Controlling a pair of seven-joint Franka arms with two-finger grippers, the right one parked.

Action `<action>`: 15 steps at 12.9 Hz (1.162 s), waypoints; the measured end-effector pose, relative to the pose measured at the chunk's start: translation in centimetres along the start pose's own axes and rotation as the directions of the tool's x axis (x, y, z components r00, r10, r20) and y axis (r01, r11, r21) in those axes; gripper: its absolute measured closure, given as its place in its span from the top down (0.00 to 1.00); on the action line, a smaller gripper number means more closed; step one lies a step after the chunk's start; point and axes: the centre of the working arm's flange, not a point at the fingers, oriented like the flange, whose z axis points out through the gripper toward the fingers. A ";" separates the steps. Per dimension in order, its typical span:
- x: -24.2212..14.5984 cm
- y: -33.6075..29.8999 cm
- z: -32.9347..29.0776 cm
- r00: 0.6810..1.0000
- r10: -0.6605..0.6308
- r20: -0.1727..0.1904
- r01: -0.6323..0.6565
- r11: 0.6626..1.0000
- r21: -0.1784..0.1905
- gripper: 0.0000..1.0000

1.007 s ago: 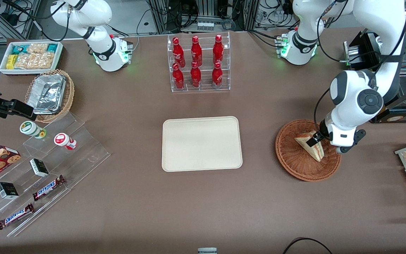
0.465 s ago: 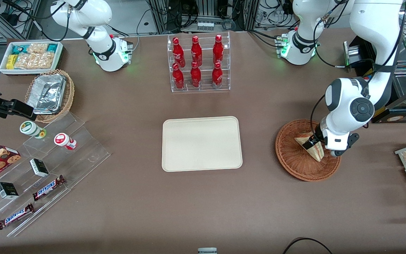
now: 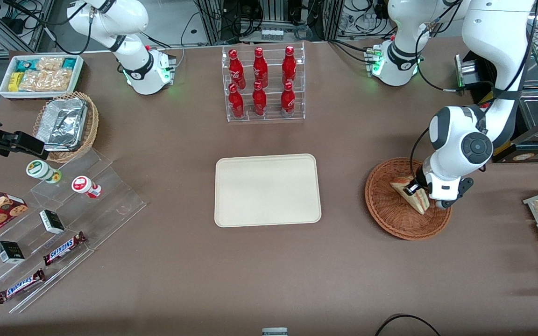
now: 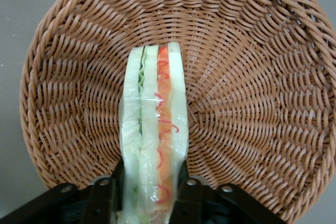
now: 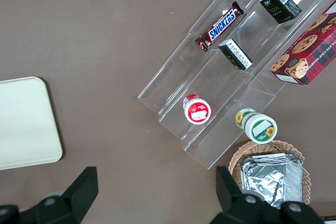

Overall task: Place sandwich from basket to tray
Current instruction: 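Lower the left gripper and close it on the sandwich's crust edge, then lift the sandwich and carry it with the left gripper over the tray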

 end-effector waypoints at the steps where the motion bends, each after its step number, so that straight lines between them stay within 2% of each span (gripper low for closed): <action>1: 0.0 0.0 -0.2 1.000 0.000 0.000 0.000 1.000 0.000 0.30; 3: 0.3 0.3 -1.4 1.000 0.002 0.010 -0.002 1.000 0.011 0.17; 6: 0.9 2.2 -6.5 0.998 0.044 0.054 -0.047 0.997 0.054 0.17; 7: 0.6 3.2 -8.2 0.995 0.074 0.060 -0.078 0.995 0.058 0.17; 11: -3.9 8.3 -10.8 0.972 0.227 0.056 -0.230 0.972 0.055 0.14; 15: -10.7 13.8 -9.5 0.935 0.342 0.092 -0.347 0.937 0.034 0.14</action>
